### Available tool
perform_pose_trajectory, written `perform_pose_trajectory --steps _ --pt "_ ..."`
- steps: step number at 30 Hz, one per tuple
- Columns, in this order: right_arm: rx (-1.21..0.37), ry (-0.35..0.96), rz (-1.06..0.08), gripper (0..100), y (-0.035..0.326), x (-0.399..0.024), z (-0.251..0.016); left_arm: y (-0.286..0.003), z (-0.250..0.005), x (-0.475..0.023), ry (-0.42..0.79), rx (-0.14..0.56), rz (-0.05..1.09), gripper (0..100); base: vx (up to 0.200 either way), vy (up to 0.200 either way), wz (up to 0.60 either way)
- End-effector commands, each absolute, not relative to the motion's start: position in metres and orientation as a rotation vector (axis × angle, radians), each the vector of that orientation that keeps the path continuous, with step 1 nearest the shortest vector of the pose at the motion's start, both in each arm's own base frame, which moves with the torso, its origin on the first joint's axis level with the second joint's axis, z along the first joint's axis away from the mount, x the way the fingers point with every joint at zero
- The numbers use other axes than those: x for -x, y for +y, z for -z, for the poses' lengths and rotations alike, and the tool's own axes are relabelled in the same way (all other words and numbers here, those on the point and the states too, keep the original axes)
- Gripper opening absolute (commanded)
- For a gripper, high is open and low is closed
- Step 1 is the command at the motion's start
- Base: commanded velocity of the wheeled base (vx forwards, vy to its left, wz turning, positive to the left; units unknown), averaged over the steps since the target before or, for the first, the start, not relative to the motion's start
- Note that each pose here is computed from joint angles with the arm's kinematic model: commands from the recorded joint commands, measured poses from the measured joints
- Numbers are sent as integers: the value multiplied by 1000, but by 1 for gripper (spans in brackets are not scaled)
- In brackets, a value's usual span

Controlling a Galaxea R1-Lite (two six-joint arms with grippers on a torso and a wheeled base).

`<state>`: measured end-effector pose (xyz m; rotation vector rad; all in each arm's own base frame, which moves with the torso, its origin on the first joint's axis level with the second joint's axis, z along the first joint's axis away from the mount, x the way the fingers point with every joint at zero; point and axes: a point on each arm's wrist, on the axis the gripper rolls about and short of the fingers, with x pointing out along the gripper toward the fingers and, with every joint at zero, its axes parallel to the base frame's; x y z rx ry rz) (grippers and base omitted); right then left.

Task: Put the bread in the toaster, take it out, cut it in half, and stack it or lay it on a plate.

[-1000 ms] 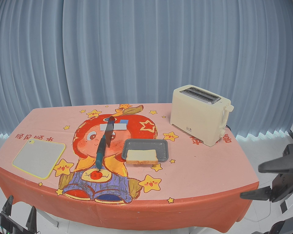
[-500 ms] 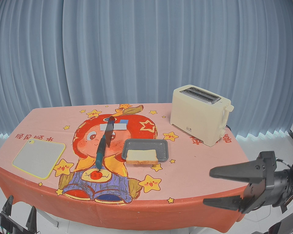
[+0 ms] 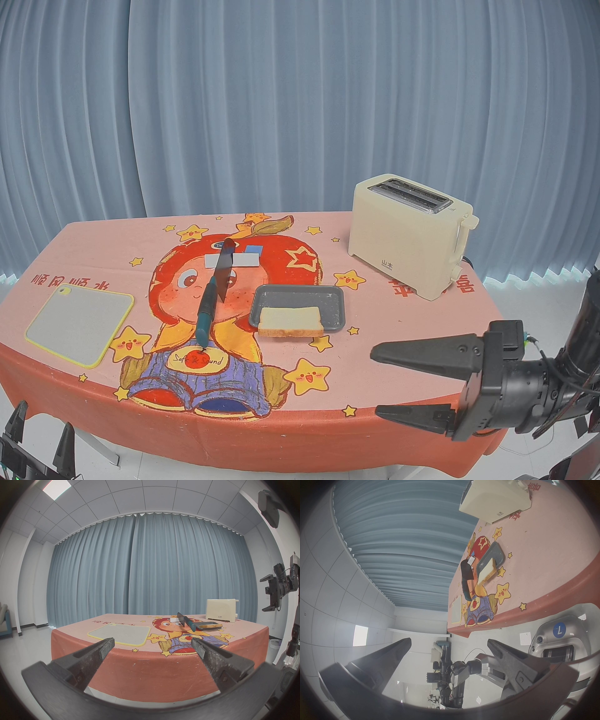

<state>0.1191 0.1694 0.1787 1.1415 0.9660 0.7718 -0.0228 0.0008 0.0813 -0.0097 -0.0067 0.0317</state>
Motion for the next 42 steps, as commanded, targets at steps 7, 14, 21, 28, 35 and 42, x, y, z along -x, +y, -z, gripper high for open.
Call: perform_pose_trajectory --steps 7,14,21,28,35,42 --pt "-1125 1007 -722 100 196 -139 -153 1 -77 21 12 11 -32 100 0 0 0" --pt "-1224 1002 -690 100 206 -152 -141 1 -77 21 12 9 -32 100 0 0 0" --pt "-1225 982 -648 100 212 -158 -135 1 -77 21 12 11 -32 100 0 0 0" --pt "-1225 979 -618 100 216 -168 -129 1 -77 21 12 11 -32 100 0 0 0" --pt "-1212 998 -593 100 223 -175 -120 1 -77 21 12 9 -32 100 0 0 0" --pt "-1202 1011 -574 100 228 -180 -112 1 -77 21 12 11 -32 100 0 0 0"
